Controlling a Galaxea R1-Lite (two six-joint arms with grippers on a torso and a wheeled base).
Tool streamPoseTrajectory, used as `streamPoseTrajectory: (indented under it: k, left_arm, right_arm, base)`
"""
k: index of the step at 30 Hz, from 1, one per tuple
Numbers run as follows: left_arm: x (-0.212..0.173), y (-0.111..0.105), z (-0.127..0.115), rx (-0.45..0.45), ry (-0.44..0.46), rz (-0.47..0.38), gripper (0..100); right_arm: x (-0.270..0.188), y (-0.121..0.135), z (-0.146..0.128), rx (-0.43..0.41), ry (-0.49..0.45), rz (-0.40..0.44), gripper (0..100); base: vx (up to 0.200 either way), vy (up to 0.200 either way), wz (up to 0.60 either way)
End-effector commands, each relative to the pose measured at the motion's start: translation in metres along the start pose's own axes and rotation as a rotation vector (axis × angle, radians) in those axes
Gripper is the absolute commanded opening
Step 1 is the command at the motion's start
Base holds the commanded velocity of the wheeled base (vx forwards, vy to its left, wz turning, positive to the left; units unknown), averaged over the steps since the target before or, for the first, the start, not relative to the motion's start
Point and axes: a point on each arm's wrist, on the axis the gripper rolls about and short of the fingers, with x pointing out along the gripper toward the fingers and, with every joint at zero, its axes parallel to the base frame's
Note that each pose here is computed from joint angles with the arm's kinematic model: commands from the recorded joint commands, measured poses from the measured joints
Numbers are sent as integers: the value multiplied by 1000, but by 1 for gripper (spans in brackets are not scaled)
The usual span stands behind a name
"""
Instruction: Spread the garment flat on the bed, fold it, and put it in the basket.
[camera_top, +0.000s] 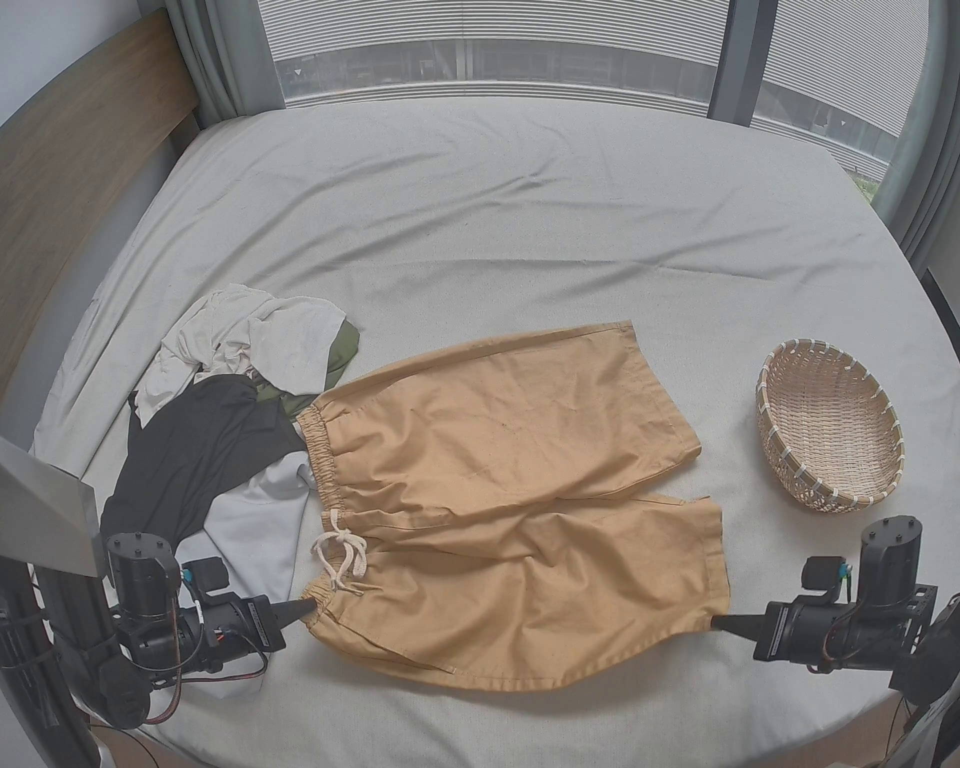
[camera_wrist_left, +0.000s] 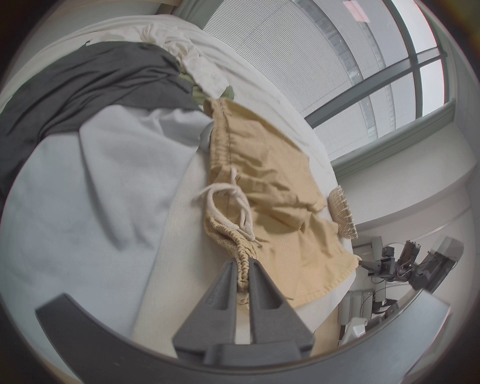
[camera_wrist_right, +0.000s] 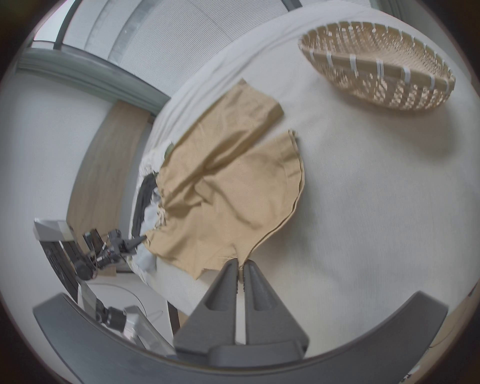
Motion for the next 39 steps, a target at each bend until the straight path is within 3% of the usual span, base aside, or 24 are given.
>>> streamPoseTrajectory:
  k: [1,13,19,25,31,39]
  left_arm:
    - [-12,-22,23,17,-135,-85,0]
    - [-12,-36,51,-63,-262,-162,0]
    - [-1,-42,69,-162,-352,-167,0]
    - [6,-40,72,-166,-363,-161,0]
    - [17,-35,79,-182,-423,-103,0]
    - [19,-37,85,-195,-446,-118,0]
  right_arm:
    - [-9,16,34,-18,-192,87,0]
    - [-1,32,100,-9,-407,156,0]
    - [11,37,122,-6,-413,149,0]
    - [27,37,142,-8,-430,149,0]
    - [38,41,159,-13,-441,159,0]
    - [40,51,178,-24,-456,178,0]
  base:
    - [0,0,0]
    - [0,0,0]
    - [0,0,0]
    - [0,0,0]
    - [0,0,0]
    - [0,0,0]
